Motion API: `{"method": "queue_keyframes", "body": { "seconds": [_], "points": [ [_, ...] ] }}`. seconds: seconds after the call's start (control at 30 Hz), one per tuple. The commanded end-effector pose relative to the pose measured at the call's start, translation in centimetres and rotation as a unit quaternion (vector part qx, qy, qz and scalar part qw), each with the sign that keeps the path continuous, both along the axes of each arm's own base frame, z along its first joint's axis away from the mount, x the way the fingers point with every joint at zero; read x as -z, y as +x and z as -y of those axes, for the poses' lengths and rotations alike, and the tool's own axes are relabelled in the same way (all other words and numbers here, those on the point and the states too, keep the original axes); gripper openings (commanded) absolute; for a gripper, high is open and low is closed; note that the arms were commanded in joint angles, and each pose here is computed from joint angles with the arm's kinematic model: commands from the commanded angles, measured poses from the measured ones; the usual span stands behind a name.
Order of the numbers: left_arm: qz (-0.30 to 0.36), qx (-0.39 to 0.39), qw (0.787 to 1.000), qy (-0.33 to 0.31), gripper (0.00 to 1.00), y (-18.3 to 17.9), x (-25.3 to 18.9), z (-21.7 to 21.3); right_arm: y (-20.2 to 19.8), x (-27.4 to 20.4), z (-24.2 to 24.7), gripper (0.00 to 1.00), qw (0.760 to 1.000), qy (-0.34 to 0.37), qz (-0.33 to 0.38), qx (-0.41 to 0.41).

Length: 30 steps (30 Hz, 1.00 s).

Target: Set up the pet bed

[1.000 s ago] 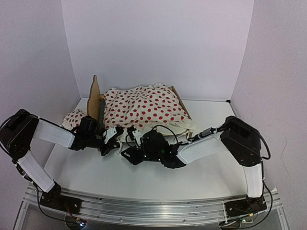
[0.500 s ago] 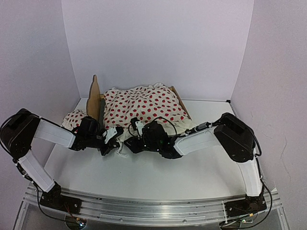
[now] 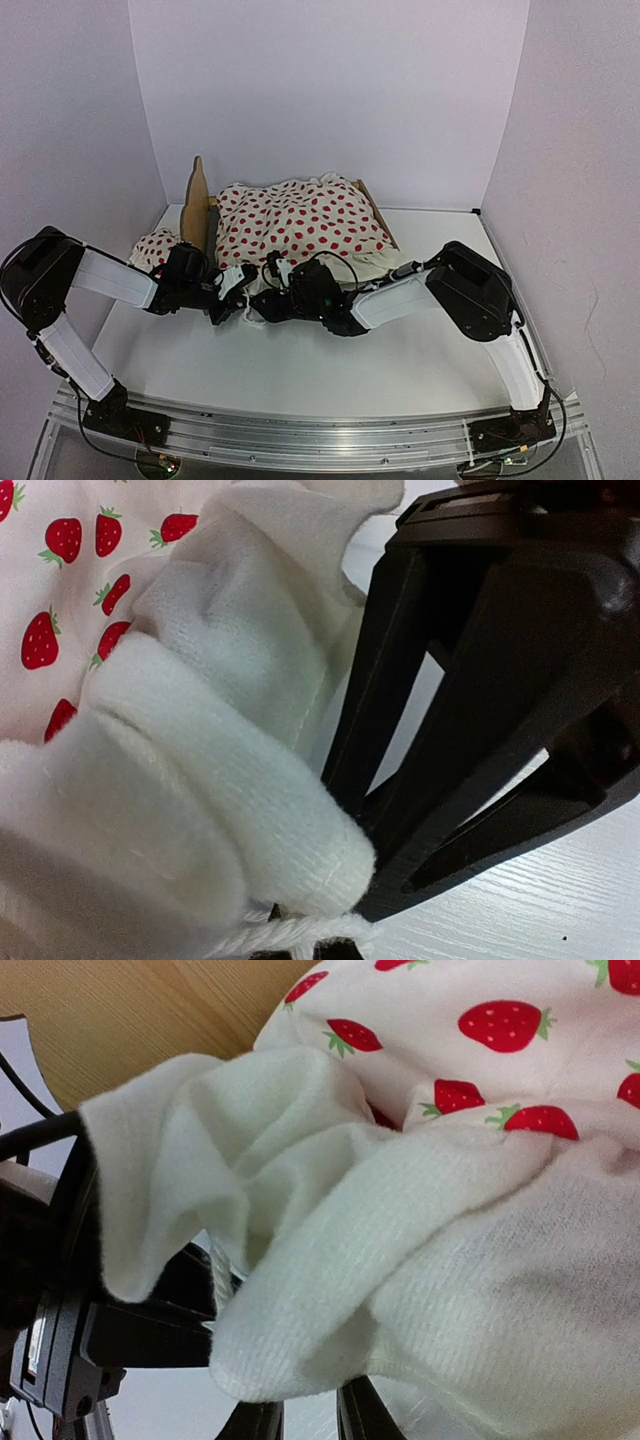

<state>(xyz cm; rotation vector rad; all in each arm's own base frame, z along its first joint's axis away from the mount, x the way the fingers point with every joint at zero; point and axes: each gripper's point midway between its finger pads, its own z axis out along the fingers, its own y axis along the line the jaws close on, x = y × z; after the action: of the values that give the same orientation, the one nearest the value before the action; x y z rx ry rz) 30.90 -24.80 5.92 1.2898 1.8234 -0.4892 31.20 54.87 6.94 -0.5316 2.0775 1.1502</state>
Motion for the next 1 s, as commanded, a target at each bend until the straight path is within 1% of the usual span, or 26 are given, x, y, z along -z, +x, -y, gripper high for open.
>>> {"method": "queue_keyframes", "body": {
  "seconds": [0.0, 0.23, 0.4, 0.5, 0.63, 0.87, 0.93, 0.97],
  "points": [
    [0.019, 0.009, 1.0, -0.017, 0.0, 0.7, -1.4, 0.6, 0.8, -1.3, -1.1, 0.21, 0.999, 0.047, -0.01, 0.001],
    [0.012, 0.027, 0.999, -0.027, 0.0, 0.1, -1.6, 1.0, 0.8, -1.5, -2.1, 0.19, 0.998, 0.064, -0.008, -0.017],
    [0.014, 0.016, 1.0, -0.019, 0.0, 0.5, -1.5, 0.8, -0.4, -2.6, -2.7, 0.26, 0.994, 0.087, 0.001, -0.061],
    [0.015, 0.015, 1.0, -0.018, 0.0, 0.6, -1.6, 0.8, -0.8, -3.2, -3.0, 0.25, 0.993, 0.096, 0.007, -0.074],
    [0.016, 0.022, 0.999, -0.028, 0.0, 0.6, -2.0, 1.1, -0.5, -3.3, -3.4, 0.15, 0.992, 0.1, 0.01, -0.076],
    [0.018, 0.024, 0.999, -0.031, 0.0, 0.7, -2.4, 1.3, -0.2, -2.6, -3.1, 0.0, 0.994, 0.096, -0.001, -0.059],
    [0.01, 0.019, 0.999, -0.026, 0.03, 0.7, -2.5, 1.2, 0.2, -2.3, -2.5, 0.0, 0.995, 0.091, -0.004, -0.04],
    [0.005, 0.011, 1.0, -0.02, 0.07, 0.8, -2.5, 0.9, 0.5, -2.2, -2.0, 0.0, 0.996, 0.087, -0.005, -0.025]
  ]
}}
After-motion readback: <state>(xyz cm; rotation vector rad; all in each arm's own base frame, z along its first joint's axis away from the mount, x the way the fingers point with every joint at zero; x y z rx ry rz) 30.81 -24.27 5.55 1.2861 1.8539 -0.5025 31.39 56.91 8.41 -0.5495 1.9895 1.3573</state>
